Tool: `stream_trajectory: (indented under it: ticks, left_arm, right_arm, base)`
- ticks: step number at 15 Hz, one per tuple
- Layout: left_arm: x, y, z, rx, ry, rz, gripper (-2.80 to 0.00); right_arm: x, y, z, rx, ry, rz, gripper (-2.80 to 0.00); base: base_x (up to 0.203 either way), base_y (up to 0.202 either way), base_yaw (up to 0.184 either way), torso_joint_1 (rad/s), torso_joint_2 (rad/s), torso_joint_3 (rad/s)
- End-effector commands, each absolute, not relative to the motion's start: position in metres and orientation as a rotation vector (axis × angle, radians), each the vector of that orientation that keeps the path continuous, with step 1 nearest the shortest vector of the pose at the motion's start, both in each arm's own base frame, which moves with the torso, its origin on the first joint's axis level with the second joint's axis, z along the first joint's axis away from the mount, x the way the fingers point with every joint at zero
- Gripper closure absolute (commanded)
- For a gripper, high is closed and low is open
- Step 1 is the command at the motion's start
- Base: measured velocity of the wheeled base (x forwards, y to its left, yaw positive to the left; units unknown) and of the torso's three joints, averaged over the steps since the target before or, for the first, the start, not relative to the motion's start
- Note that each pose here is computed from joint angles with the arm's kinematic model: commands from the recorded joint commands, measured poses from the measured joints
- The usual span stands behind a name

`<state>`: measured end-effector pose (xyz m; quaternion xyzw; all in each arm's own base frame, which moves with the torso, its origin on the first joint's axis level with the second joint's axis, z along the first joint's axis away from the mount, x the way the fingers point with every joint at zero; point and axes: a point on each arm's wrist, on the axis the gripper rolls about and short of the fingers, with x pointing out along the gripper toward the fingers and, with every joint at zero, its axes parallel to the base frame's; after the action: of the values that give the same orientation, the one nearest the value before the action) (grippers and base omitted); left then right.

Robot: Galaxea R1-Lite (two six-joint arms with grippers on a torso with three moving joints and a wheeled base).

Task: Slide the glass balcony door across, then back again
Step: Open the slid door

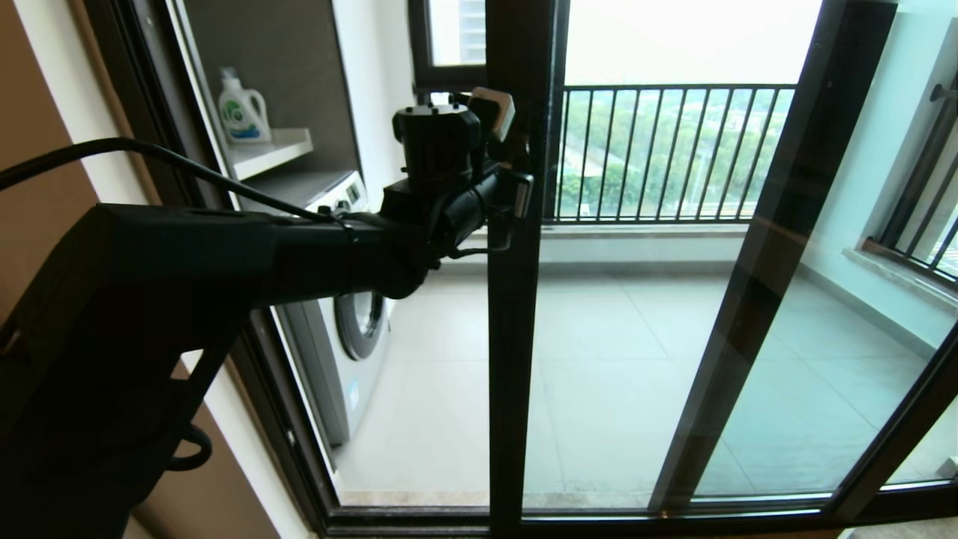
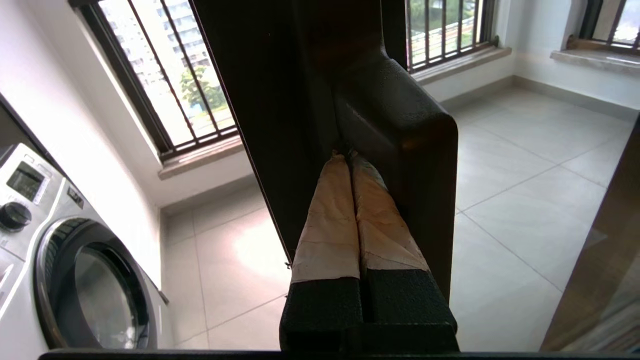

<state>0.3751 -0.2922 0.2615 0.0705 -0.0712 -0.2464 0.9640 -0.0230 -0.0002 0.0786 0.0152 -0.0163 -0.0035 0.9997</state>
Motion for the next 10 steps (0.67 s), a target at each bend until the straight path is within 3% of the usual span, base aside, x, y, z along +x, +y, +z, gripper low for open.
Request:
stream_trajectory:
  ticks: [1, 7, 10]
  left_arm:
    - [0.373, -0.297, 0.261, 0.141, -0.149, -0.506, 0.0]
    - [0.375, -0.287, 0.267, 0.135, -0.15, -0.428, 0.0]
    - [0.374, -0.26, 0.282, 0.131, -0.157, -0.36, 0.0]
  right_arm:
    - [-0.022, 0.0, 0.075, 0.031, -0.022, -0.007, 0.0]
    - [-0.022, 0.0, 0.075, 0.031, -0.02, -0.007, 0.0]
    - [-0.022, 0.0, 0.075, 0.031, -0.02, -0.007, 0.0]
  base:
    - [0.0, 0.0, 0.0, 0.0, 0.0, 0.0]
    - [0.0, 0.0, 0.0, 0.0, 0.0, 0.0]
    - [0.0, 0.0, 0.0, 0.0, 0.0, 0.0]
